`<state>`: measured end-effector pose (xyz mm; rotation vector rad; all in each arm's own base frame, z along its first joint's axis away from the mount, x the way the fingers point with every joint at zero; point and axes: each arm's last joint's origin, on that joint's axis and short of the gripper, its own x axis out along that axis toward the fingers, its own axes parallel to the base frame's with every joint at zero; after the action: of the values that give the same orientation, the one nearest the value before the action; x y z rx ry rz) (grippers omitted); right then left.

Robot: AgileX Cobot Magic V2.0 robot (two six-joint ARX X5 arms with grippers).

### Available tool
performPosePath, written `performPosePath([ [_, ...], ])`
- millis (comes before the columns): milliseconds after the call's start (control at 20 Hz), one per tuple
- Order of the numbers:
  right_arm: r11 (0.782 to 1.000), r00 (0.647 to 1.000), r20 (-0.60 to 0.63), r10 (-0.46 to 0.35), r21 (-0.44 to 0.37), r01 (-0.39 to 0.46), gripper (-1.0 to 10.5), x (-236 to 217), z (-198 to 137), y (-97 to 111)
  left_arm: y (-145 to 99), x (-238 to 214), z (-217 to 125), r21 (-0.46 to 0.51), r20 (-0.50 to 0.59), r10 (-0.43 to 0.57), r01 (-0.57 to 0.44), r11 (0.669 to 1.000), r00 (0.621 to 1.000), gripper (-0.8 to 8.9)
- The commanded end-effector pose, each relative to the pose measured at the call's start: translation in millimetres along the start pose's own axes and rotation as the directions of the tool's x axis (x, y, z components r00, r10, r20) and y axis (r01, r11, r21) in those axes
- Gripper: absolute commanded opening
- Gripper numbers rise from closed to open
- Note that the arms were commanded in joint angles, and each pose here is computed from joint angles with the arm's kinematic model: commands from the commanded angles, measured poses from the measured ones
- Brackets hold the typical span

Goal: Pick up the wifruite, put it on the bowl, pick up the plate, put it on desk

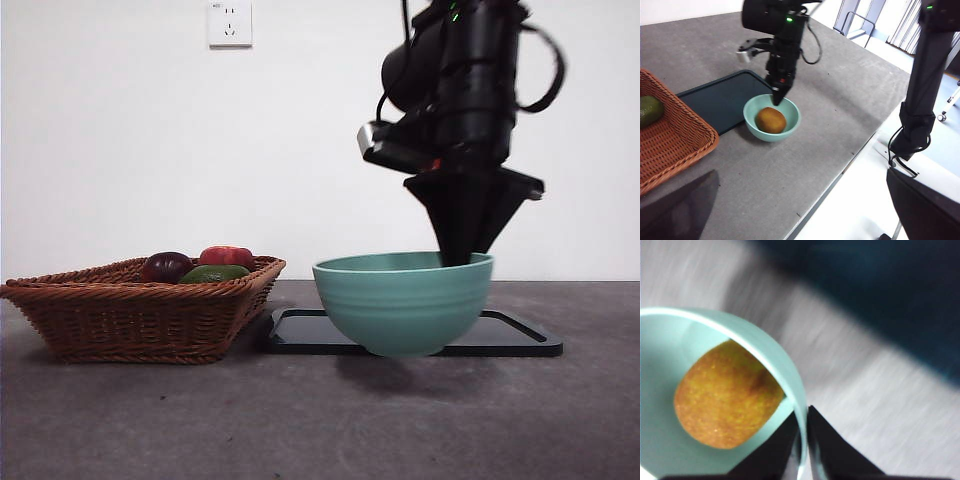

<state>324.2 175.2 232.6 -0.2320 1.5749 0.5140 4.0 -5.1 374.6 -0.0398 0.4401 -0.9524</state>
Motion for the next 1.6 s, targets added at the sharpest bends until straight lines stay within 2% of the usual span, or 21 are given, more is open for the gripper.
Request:
performPosePath([
  [50, 1.0, 1.0, -0.003, 0.0, 0.015, 0.0, 0.1, 3, 27, -8, 0, -2, 3, 0.004, 0.02, -0.008, 0.008, 1.0, 1.0, 5.71],
  [350, 0.998, 0.999, 0.032, 0.003, 0.067, -0.005, 0.1, 6, 72, -37, 0, -2, 3, 0.004, 0.02, -0.009, 0.008, 1.0, 1.0, 5.71],
  [600, 0.992, 0.997, 0.06, 0.037, 0.121, -0.044, 0.1, 10, 84, -64, 0, -2, 3, 0.004, 0.02, -0.008, 0.008, 1.0, 1.0, 5.71],
  [1000, 0.993, 0.997, 0.066, 0.047, 0.108, -0.054, 0.1, 11, 84, -63, 0, -2, 3, 0.004, 0.02, -0.008, 0.008, 1.0, 1.0, 5.71],
  [1050, 0.993, 0.997, 0.066, 0.047, 0.108, -0.054, 0.3, 11, 84, -63, 0, -2, 3, 0.004, 0.02, -0.008, 0.008, 1.0, 1.0, 5.71],
  [1100, 0.993, 0.997, 0.067, 0.044, 0.109, -0.051, 1.3, 11, 85, -63, 0, -2, 3, 0.004, 0.02, -0.008, 0.008, 1.0, 1.0, 5.71],
  [1200, 0.992, 0.997, 0.07, -0.011, 0.123, 0.002, 2.2, 7, 84, -65, 0, -2, 3, 0.004, 0.02, -0.008, 0.008, 1.0, 1.0, 5.71],
  [1300, 0.989, 0.996, 0.086, -0.037, 0.147, 0.025, 3.8, -15, 83, -66, 0, -2, 3, 0.004, 0.02, -0.008, 0.008, 1.0, 1.0, 5.71],
  [1400, 0.988, 0.981, 0.189, -0.046, 0.154, 0.017, 5.2, -51, 81, -60, 0, -2, 3, 0.004, 0.02, -0.008, 0.008, 1.0, 1.0, 5.71],
  [1600, 0.991, 0.94, 0.334, -0.066, 0.128, 0.024, 5.5, -121, 39, -41, 0, -2, 3, 0.004, 0.02, -0.008, 0.008, 1.0, 1.0, 5.71],
])
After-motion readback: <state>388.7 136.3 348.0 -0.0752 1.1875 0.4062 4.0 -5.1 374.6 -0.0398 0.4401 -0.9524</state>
